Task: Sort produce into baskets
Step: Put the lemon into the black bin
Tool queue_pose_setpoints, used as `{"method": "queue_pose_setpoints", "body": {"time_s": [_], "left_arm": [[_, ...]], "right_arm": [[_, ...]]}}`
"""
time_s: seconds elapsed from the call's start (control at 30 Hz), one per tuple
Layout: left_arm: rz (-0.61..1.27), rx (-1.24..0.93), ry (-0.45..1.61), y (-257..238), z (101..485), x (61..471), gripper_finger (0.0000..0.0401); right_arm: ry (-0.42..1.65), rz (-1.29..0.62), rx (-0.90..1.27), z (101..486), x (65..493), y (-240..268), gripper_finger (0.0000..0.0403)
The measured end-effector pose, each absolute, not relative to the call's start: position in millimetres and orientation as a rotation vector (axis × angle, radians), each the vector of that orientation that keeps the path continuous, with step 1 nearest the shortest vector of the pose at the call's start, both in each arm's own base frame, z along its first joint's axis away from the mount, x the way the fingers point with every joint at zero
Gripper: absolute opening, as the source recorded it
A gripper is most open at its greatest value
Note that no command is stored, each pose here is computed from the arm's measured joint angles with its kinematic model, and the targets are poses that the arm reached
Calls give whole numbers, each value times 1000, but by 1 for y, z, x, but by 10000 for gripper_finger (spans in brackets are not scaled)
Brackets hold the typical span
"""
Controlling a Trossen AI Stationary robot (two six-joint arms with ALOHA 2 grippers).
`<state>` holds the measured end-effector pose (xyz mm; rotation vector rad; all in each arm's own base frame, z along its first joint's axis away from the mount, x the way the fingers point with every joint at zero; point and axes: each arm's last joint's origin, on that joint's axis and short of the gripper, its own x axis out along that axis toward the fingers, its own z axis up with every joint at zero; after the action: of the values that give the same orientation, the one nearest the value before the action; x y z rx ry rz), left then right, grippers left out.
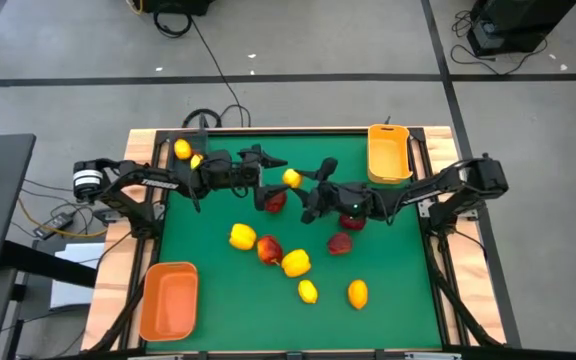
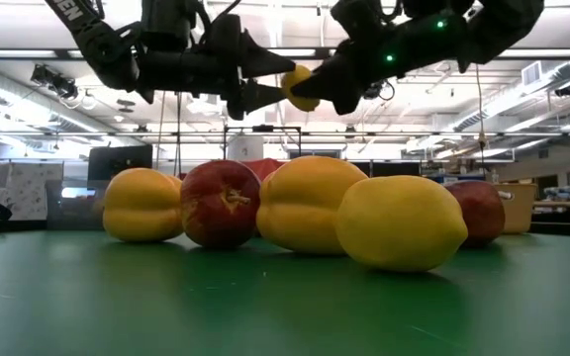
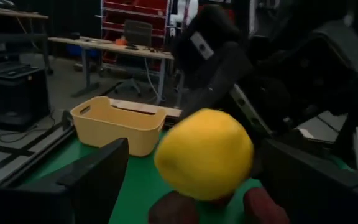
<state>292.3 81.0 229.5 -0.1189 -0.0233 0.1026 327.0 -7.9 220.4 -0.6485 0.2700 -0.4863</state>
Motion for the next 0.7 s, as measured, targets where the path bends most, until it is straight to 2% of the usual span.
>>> {"method": "queue_pose_setpoints", "body": {"time_s": [0.27,0.37,0.57,0.7], "left_arm": [[120,-116,6,81,227,292,360],[126,-134,53,81,222,292,329],[147,-146,27,83,225,292,241],[203,-155,11,90,229,288,233]], "right_arm": [[296,-472,-745,218,352,-7,217],[301,-470,-761,221,356,-7,217],[301,-528,-747,225,354,-9,220],[322,-678,-605,223,353,-10,231]]}}
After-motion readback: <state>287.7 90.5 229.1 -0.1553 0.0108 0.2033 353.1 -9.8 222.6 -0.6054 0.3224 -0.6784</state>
